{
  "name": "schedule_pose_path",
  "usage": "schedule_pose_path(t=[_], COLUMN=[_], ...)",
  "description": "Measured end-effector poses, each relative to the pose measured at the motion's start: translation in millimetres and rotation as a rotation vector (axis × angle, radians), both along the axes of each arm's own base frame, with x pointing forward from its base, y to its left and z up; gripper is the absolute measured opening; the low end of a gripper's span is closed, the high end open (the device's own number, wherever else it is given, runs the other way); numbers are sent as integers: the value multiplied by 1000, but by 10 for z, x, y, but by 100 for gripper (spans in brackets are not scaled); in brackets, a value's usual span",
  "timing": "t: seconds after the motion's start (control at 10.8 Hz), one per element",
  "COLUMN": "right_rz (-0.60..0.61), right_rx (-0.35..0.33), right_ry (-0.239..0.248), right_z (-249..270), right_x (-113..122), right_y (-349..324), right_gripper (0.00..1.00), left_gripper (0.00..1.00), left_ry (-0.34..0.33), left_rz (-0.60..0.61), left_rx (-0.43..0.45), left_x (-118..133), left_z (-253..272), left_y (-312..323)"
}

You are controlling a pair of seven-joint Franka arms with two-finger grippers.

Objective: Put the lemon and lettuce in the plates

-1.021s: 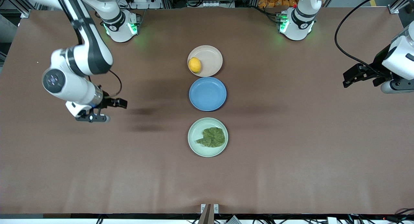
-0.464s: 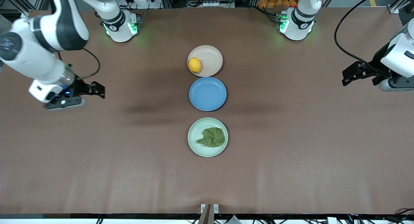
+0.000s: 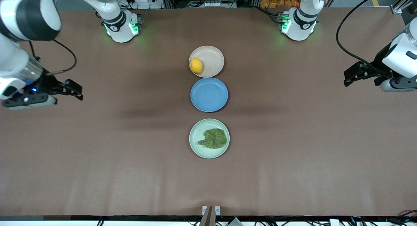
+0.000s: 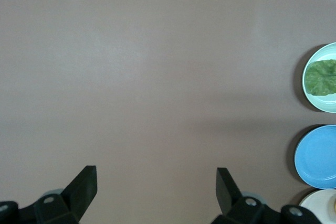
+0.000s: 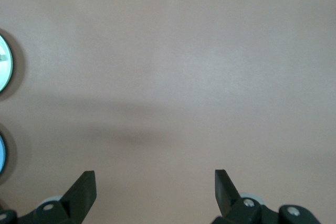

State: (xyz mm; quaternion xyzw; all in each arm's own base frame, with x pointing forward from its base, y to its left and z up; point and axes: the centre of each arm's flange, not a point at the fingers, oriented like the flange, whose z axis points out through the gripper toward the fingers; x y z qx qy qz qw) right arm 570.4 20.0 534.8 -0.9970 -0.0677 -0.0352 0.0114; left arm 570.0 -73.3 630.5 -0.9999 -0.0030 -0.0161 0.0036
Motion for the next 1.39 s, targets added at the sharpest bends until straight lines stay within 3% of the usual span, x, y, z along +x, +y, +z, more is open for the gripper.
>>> schedule_pose_path(t=[0.65,1.02,1.39], right_rz=[-66,-65,-69], right_rx=[-2,-4,-3], right_ry=[-3,-55,-2], right_z=[709,1020,996], right_x=[-184,-183,-206], right_y=[-526,-535,-557], right_gripper=[100,100,100], left_gripper=[100,100,100], left_ry=[0,0,-1], left_rz=[0,0,0], left_rx=[0,0,0], left_x=[-1,-2,-4], left_z=[2,4,7], left_y=[3,3,1])
